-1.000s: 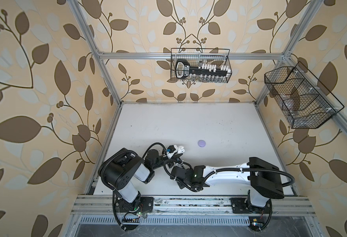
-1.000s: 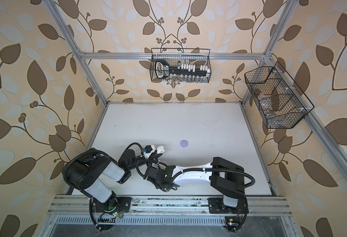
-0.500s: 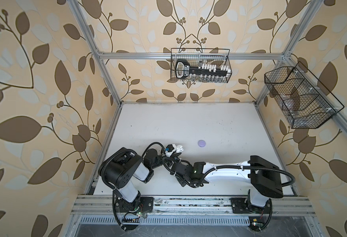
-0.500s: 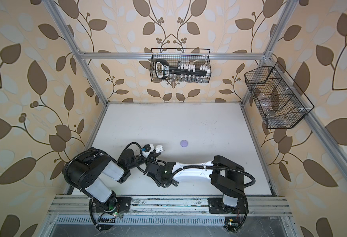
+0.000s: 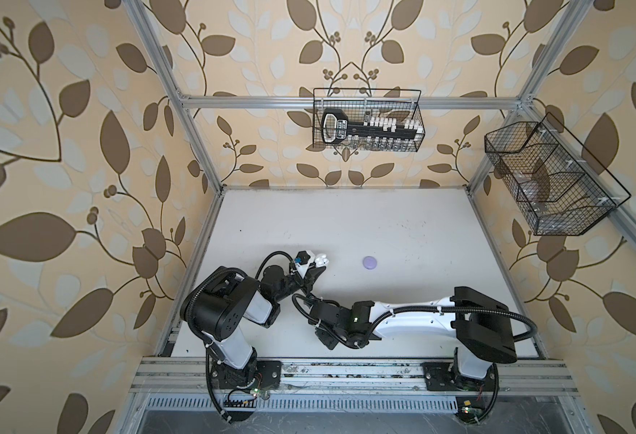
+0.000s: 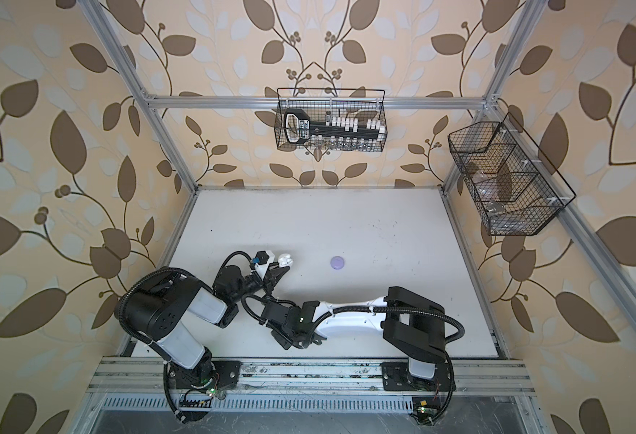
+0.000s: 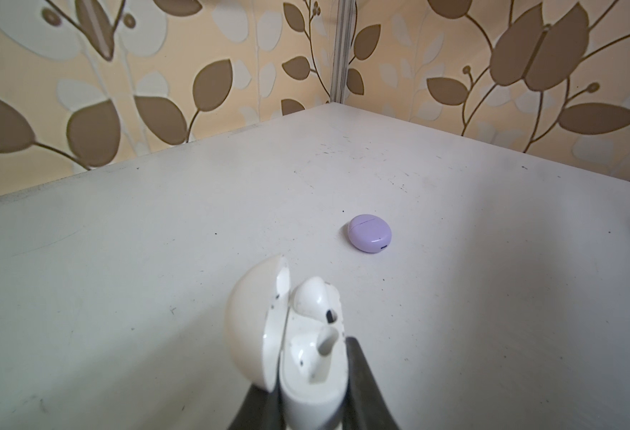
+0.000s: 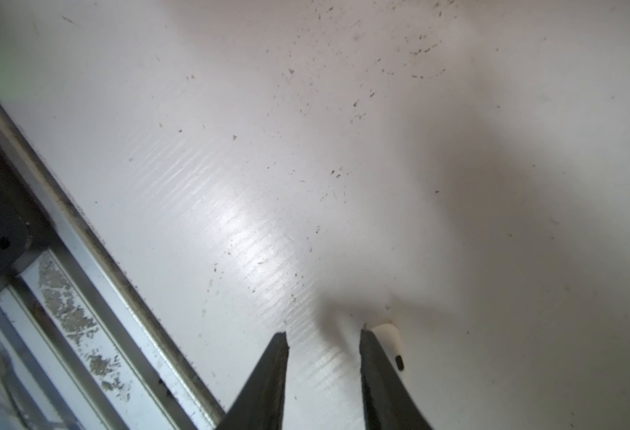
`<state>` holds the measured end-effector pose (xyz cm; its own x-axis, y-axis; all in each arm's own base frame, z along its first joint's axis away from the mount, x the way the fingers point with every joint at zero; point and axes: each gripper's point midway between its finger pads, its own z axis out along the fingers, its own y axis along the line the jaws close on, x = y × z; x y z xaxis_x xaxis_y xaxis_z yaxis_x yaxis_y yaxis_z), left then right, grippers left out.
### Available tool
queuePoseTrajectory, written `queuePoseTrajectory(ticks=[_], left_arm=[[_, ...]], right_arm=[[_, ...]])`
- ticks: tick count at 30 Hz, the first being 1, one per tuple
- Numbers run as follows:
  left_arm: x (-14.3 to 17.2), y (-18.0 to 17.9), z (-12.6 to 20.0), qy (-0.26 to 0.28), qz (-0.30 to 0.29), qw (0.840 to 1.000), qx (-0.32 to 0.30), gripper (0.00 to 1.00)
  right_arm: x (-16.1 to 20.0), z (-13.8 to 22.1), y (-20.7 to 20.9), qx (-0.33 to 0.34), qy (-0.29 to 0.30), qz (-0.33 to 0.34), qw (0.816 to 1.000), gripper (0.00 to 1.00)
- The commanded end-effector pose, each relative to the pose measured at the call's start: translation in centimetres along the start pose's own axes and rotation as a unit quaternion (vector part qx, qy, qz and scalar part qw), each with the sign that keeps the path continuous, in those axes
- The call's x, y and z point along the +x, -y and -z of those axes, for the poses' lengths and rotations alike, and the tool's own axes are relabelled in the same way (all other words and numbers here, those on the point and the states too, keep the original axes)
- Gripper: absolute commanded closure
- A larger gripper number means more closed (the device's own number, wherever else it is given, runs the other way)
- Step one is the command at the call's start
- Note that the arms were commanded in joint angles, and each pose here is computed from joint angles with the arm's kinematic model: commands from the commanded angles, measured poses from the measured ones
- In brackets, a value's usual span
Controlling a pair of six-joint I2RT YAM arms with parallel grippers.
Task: Insert wireless bluetooth earbuds into charging case
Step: Pick up the wireless bluetooth earbud from the bottom-center of the table.
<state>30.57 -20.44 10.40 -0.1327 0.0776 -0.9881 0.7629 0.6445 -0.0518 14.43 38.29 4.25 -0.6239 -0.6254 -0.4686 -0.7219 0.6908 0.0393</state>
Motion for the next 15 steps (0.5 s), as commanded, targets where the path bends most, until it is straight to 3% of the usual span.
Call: queuePoseTrajectory(ticks=[1,15], left_arm=[[-1.8,-0.9,-0.2,0.032,-0.005,0.999,-0.013,0.93],[-1.8,-1.2,-0.2,0.033,0.001,0.999,-0.015,0.93]], right_arm=[[1.1,-0.5,0.1,-0.003,-0.013,0.014,1.000,0.66],[0.9,-0.6,1.9,0.022,-0.010,0.009,1.000,0.66]])
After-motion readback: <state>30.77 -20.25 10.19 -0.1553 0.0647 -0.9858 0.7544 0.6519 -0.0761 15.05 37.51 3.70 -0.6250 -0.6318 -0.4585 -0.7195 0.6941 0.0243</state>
